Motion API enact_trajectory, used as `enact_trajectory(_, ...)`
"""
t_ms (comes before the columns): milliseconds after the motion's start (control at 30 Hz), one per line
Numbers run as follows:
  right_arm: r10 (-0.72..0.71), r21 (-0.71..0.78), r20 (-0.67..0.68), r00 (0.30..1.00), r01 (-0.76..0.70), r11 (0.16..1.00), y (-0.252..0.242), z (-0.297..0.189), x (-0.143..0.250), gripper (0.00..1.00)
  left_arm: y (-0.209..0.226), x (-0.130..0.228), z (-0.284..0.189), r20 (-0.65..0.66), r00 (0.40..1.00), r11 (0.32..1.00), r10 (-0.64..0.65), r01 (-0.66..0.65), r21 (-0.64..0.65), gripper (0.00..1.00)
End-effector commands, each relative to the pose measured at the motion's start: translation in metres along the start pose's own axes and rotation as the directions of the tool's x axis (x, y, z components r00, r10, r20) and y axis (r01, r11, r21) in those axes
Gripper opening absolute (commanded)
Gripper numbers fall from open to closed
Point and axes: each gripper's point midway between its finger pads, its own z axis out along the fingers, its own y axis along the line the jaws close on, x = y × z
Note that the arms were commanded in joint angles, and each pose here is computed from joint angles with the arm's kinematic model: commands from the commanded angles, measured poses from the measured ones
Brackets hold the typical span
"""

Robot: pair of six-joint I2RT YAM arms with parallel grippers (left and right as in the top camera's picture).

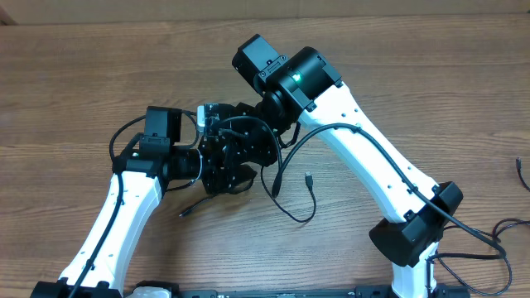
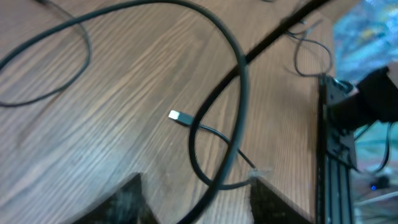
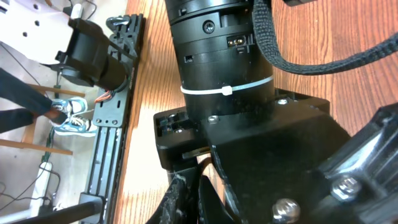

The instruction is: Untangle cables

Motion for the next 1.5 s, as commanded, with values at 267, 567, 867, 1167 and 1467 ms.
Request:
enact_trajectory(267, -0.026, 0.094, 0.114, 0.993, 0.015, 0.995, 0.003, -0.053, -0.011, 0.04, 0.006, -0.017, -0.019, 0.104, 0.993, 0.999, -0.054, 0.053, 0.013, 0.24)
enact_trajectory(567, 0.115, 0.124, 0.225, 0.968, -0.146, 0.981, -0.024, -0.094, 0.006, 0.04, 0.005, -0.017, -0.019, 0.103, 0.993, 0.998, -0.064, 0.062, 0.018, 0.21)
enact_trajectory(867, 0.235, 0.191, 0.200, 0.951, -0.274, 0.943, -0.047, -0.112, 0.040, 0.49, -0.014, -0.051, -0.027, 0.263, 0.963, 0.986, 0.057, -0.095, 0.135, 0.18)
enact_trajectory(1167, 0.259, 0.157, 0.189, 0.947, -0.290, 0.944, -0.045, -0.105, 0.044, 0.49, -0.030, -0.096, -0.046, 0.417, 0.898, 0.946, 0.138, -0.244, 0.212, 0.18)
enact_trajectory(1467, 0.279, 0.084, 0.228, 0.933, -0.305, 0.949, -0.037, -0.102, 0.036, 0.50, -0.007, -0.132, -0.057, 0.458, 0.888, 0.986, 0.052, -0.119, 0.119, 0.13)
